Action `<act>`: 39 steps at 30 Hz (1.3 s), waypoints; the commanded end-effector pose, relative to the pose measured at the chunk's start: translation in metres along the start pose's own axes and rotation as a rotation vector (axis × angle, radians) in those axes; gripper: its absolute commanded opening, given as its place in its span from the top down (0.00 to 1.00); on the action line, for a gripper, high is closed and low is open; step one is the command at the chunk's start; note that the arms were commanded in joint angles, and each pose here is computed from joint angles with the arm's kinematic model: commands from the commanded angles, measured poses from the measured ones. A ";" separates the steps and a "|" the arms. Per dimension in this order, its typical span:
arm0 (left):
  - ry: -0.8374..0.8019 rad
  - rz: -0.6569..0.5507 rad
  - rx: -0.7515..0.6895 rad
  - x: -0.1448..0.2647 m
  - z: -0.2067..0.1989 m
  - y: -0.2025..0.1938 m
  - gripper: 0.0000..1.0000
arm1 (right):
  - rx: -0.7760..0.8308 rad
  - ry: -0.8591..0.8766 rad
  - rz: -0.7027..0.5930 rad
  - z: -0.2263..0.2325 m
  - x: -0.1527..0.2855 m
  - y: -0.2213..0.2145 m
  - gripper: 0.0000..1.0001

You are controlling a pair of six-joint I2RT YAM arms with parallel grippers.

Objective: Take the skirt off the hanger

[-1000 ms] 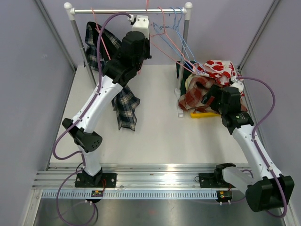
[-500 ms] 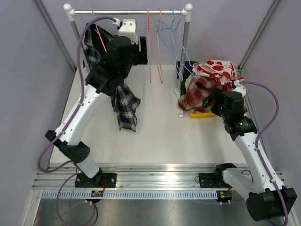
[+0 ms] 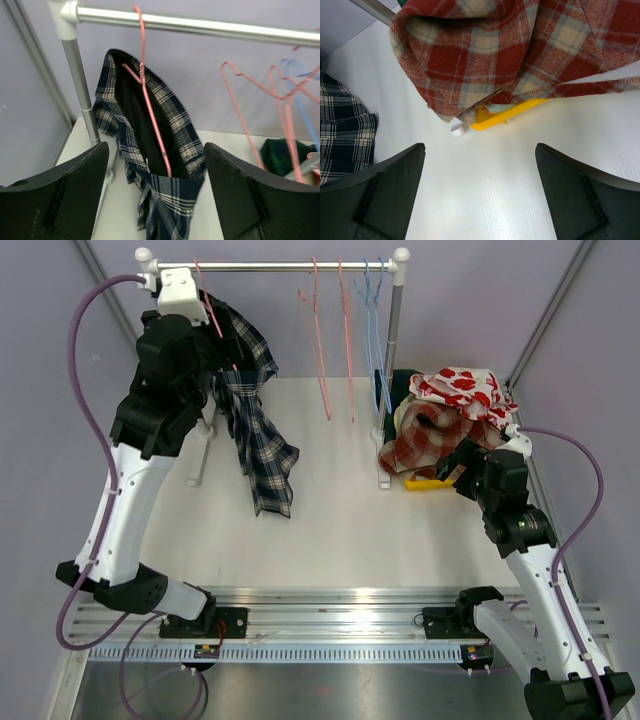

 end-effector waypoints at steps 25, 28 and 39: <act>-0.032 0.090 0.040 -0.082 0.005 -0.027 1.00 | 0.039 0.288 -0.086 0.049 0.043 0.031 0.01; -0.063 0.038 0.075 -0.061 0.006 -0.002 1.00 | 0.062 0.456 -0.146 0.085 0.075 0.063 0.01; -0.075 -0.002 0.152 -0.036 0.006 0.018 1.00 | 0.137 0.778 -0.181 0.222 0.152 0.121 0.00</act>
Point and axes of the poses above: each gripper's point midway between its finger pads, its own x axis back along the fingers, its own z axis along the line the jaws close on, y = z × x, the point moved 2 cm from there along x, back along the fingers, and after that the axes turned 2 degrees about -x, right-handed, at the moved point
